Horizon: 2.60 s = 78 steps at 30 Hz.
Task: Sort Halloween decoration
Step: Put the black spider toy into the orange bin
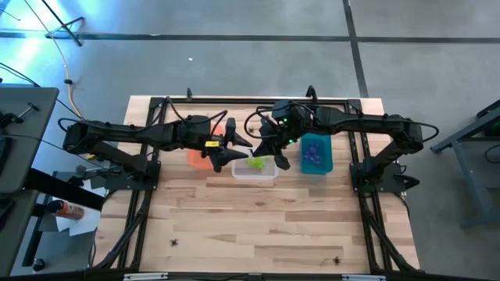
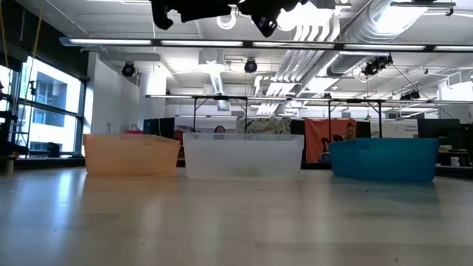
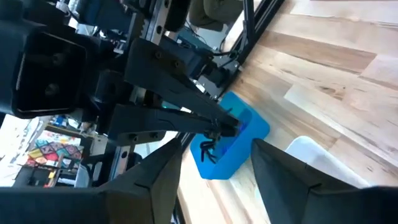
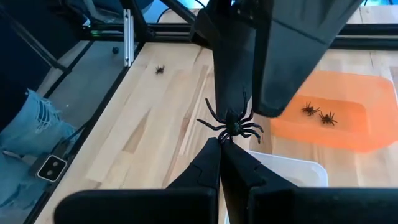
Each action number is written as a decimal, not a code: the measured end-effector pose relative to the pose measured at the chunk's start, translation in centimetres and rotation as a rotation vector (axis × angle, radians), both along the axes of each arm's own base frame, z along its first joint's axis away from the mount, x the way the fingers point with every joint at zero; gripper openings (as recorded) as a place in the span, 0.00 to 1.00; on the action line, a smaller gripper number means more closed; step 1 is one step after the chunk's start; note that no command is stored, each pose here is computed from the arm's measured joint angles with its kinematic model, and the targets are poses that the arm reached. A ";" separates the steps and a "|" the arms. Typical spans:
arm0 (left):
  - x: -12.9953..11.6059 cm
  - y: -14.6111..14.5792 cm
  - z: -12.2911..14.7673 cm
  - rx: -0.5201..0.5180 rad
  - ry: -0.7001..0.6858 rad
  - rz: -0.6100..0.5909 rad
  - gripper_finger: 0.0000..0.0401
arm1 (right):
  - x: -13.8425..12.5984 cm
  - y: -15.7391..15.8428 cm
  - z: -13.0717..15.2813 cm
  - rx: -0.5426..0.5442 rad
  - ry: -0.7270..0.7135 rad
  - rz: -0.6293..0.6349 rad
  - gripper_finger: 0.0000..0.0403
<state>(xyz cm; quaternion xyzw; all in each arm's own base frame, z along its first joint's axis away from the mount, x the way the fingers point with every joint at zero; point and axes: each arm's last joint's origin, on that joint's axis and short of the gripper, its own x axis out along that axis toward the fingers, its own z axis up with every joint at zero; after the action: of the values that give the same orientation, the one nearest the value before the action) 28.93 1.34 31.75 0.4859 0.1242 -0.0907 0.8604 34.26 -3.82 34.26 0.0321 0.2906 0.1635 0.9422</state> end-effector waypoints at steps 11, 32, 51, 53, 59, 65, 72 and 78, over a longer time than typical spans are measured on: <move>0.2 -0.1 0.1 0.000 -0.026 -0.007 0.26 | 0.0 0.0 0.1 0.036 0.001 -0.002 0.00; 1.3 -0.6 -0.9 0.008 -0.012 -0.027 0.11 | 0.0 0.1 0.0 0.066 0.015 -0.009 0.00; -1.7 0.2 -0.8 -0.139 0.155 0.303 0.00 | -3.9 -3.3 6.0 -0.084 0.253 -0.418 0.57; -2.9 0.8 -0.7 -0.258 0.184 0.399 0.00 | -4.4 -3.6 5.6 -0.073 0.304 -0.432 0.63; -7.8 2.2 -3.8 -0.587 0.242 0.716 0.00 | -6.2 -3.3 2.3 -0.041 0.424 -0.450 0.67; -11.6 3.2 -9.9 -1.014 0.379 1.057 0.00 | -8.1 -2.6 -1.5 0.110 0.382 -0.528 0.67; -9.7 6.5 -10.3 -0.999 0.569 0.996 0.00 | -7.6 -2.3 -4.2 0.229 0.266 -0.571 0.67; -8.2 8.2 -12.2 -0.752 0.791 0.874 0.00 | -6.8 -1.7 -4.1 0.228 0.214 -0.540 0.67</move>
<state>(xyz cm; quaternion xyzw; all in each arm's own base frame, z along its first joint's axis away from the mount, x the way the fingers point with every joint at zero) 20.68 9.50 19.51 -0.0090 0.5723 0.0570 0.8180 27.44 -5.50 30.12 0.2306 0.3491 -0.0653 0.9059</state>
